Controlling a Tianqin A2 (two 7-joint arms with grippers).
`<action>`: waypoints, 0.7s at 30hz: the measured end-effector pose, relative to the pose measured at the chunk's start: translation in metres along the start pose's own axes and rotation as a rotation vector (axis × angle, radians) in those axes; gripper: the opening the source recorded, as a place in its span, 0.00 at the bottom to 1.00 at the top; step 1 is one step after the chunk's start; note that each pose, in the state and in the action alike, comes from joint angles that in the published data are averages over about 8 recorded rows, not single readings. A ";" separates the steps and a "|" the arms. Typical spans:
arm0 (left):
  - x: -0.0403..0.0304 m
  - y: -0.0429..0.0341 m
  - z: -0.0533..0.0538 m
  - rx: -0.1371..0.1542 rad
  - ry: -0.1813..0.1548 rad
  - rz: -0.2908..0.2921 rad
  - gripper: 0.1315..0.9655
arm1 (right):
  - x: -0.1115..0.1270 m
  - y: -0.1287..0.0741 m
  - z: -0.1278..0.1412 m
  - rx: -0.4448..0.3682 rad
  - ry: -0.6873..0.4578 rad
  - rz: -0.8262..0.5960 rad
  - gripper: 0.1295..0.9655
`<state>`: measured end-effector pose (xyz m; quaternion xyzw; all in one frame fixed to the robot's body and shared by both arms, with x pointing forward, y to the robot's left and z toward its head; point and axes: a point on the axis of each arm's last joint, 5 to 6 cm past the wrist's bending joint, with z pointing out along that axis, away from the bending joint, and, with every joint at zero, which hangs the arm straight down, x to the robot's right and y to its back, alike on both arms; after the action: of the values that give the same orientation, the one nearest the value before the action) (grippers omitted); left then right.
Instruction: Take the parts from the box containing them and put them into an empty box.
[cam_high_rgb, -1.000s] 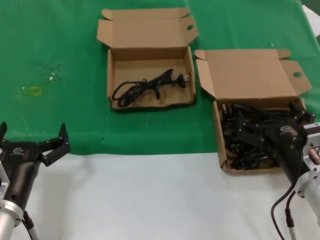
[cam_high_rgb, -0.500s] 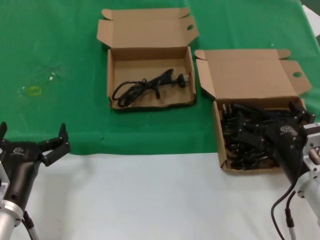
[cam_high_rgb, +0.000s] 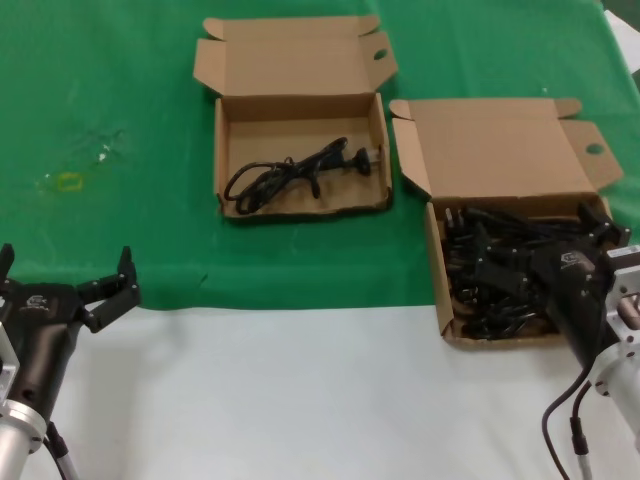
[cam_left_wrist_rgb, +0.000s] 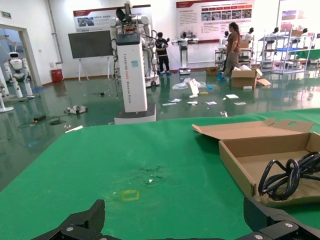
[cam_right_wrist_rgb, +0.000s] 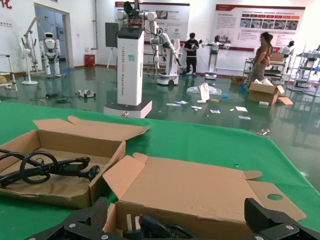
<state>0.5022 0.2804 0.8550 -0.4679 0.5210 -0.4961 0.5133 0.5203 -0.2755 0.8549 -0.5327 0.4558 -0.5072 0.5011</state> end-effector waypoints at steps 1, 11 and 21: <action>0.0000 0.0000 0.000 0.000 0.000 0.000 1.00 | 0.000 0.000 0.000 0.000 0.000 0.000 1.00; 0.0000 0.0000 0.000 0.000 0.000 0.000 1.00 | 0.000 0.000 0.000 0.000 0.000 0.000 1.00; 0.0000 0.0000 0.000 0.000 0.000 0.000 1.00 | 0.000 0.000 0.000 0.000 0.000 0.000 1.00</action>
<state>0.5022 0.2804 0.8550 -0.4679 0.5210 -0.4961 0.5133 0.5203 -0.2755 0.8549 -0.5327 0.4558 -0.5073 0.5011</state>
